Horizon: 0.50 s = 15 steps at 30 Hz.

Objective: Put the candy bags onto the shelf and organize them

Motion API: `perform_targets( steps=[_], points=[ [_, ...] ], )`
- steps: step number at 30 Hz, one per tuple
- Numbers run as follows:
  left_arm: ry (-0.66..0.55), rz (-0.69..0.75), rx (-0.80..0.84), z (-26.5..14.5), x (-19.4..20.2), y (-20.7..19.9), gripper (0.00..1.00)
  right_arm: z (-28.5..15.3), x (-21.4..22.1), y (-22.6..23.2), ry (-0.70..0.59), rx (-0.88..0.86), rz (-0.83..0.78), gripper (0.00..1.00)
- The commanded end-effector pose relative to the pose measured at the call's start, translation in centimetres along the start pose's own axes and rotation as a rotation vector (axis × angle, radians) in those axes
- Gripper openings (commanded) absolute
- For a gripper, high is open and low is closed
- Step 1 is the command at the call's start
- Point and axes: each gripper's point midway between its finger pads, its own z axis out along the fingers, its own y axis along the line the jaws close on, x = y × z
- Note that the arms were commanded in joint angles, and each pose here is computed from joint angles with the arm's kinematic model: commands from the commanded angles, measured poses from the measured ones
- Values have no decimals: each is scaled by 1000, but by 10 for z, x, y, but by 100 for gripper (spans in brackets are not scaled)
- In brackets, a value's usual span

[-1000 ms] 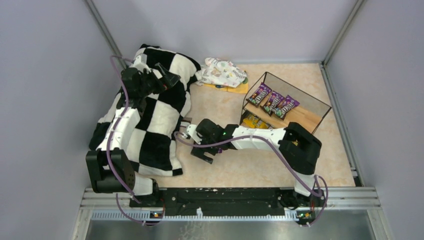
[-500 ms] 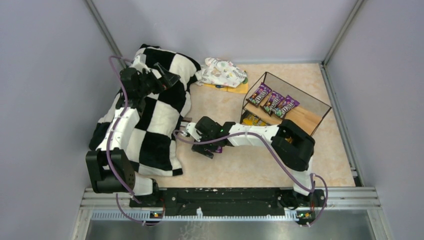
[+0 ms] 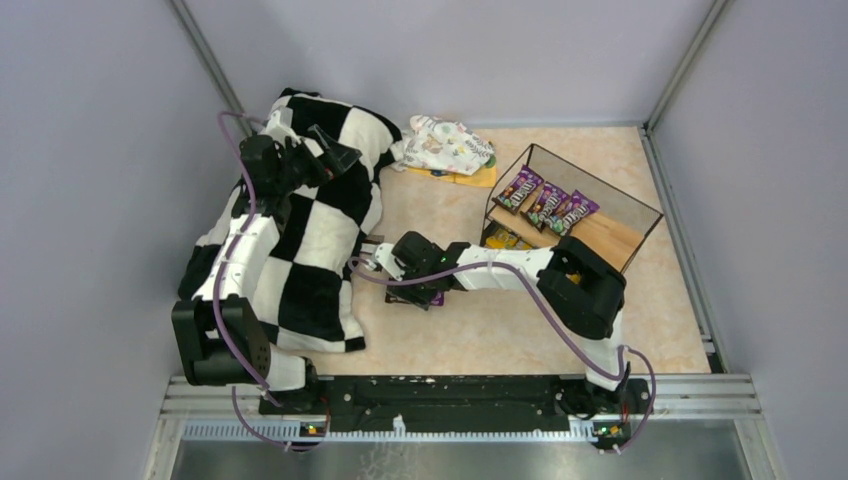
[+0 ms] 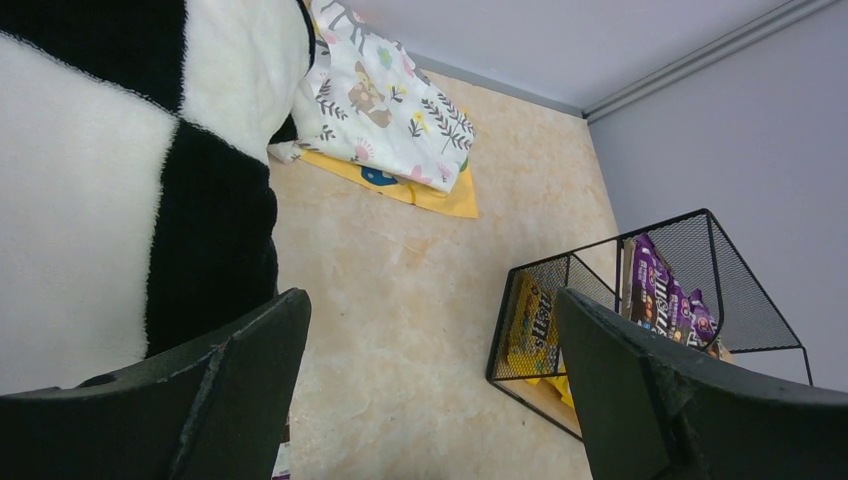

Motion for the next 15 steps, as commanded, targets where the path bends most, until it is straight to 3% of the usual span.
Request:
perform_targets(
  steps=[1,8,15],
  points=[
    [-35,16,40,1,-15,-9,98,1,-4,0,-11,2,27,53],
    [-34,9,43,1,-15,-8,98,-13,-13,3,-58,36,33,46],
    [-35,8,45,0,-15,-8,98,-45,-36,8,-194,19,88,40]
  ],
)
